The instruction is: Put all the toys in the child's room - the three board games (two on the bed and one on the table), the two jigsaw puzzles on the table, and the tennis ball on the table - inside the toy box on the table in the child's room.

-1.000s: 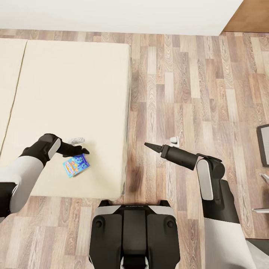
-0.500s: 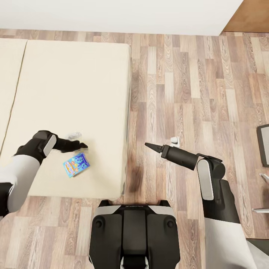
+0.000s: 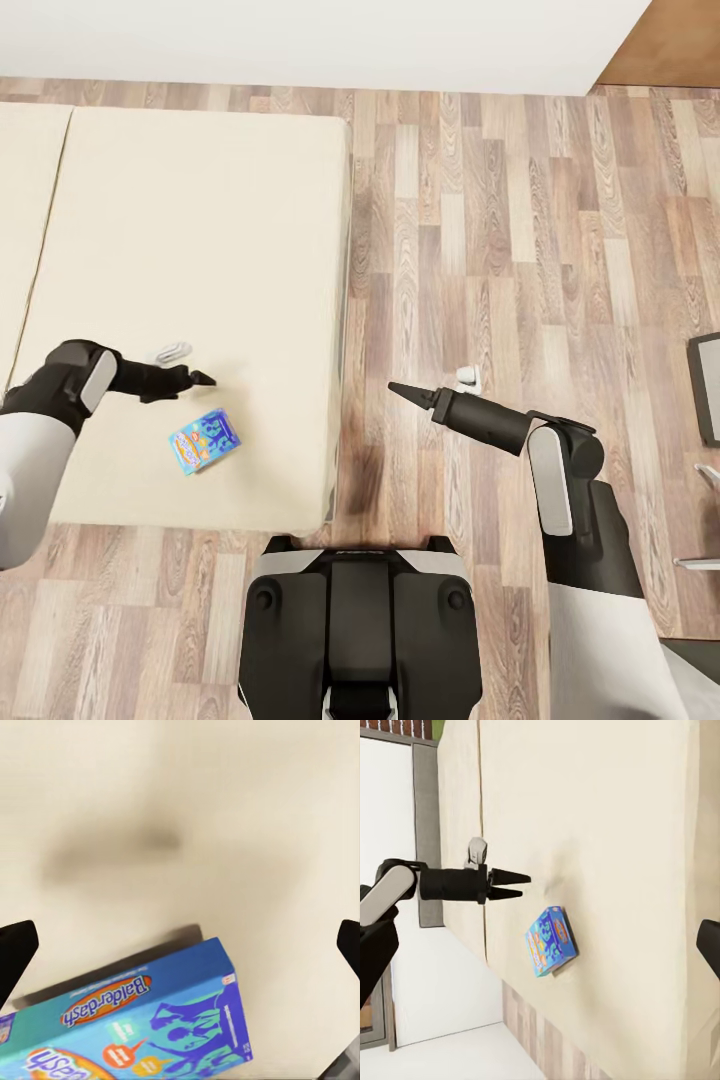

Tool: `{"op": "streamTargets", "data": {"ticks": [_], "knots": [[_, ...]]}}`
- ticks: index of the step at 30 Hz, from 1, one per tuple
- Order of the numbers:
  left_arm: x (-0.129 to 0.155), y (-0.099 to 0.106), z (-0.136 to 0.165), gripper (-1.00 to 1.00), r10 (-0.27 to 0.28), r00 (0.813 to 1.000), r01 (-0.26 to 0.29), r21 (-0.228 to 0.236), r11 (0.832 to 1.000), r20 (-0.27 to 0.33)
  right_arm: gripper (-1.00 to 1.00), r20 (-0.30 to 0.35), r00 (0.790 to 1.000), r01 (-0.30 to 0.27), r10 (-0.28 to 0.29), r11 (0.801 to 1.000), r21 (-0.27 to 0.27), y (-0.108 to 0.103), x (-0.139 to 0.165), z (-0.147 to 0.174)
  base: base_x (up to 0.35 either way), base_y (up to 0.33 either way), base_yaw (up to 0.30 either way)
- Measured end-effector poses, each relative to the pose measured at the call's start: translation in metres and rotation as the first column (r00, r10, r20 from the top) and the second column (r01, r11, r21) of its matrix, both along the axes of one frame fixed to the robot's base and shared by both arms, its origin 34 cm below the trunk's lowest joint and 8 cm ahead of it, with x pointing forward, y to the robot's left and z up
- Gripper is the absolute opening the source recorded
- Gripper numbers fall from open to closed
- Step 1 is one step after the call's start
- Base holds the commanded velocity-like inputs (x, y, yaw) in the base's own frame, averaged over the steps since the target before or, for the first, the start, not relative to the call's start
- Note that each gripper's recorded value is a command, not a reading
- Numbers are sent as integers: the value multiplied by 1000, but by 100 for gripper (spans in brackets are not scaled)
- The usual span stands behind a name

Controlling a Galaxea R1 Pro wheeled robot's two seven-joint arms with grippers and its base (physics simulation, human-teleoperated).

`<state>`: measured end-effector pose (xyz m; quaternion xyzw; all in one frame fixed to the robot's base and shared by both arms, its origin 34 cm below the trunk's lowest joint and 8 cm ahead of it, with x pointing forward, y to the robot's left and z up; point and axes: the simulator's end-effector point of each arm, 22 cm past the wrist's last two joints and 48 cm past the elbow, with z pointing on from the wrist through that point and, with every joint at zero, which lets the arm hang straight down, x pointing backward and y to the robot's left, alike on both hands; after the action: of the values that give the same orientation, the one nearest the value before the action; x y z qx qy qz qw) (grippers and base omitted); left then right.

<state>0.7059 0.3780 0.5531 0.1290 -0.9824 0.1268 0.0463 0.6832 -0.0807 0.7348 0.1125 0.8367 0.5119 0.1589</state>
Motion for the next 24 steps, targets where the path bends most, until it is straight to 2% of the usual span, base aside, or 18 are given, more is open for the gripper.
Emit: {"op": "streamTargets", "data": {"ticks": [5, 10, 14, 16, 18, 24], "knots": [[-6, 15, 4, 100, 13, 1000, -12, 16, 1000, -29, 100, 1, 1000, 0, 0, 1000, 0, 0, 0, 0, 0, 0, 0], [-11, 43, 12, 100, 29, 999, -27, 42, 999, -38, 100, 0, 1000, 0, 0, 1000, -2, 0, 0, 0, 0, 0, 0], [-15, 63, 23, 100, 53, 998, -53, 12, 999, -30, 100, -1, 1000, 0, 0, 1000, -4, -1, 0, -1, 0, 0, 0], [-19, 66, 25, 100, 59, 998, -59, -5, 998, -31, 100, -2, 1000, 0, 0, 1000, -5, -1, 0, -1, 0, 0, 0], [-34, 68, 24, 100, 65, 997, -66, -29, 997, -48, 100, -3, 1000, 0, 0, 1000, -10, -2, 0, -2, 0, 0, 0], [-68, 70, 17, 100, 69, 993, -73, -41, 996, -97, 100, -4, 1000, 1, -2, 1000, -13, -2, 0, -3, 0, 0, 0]]}}
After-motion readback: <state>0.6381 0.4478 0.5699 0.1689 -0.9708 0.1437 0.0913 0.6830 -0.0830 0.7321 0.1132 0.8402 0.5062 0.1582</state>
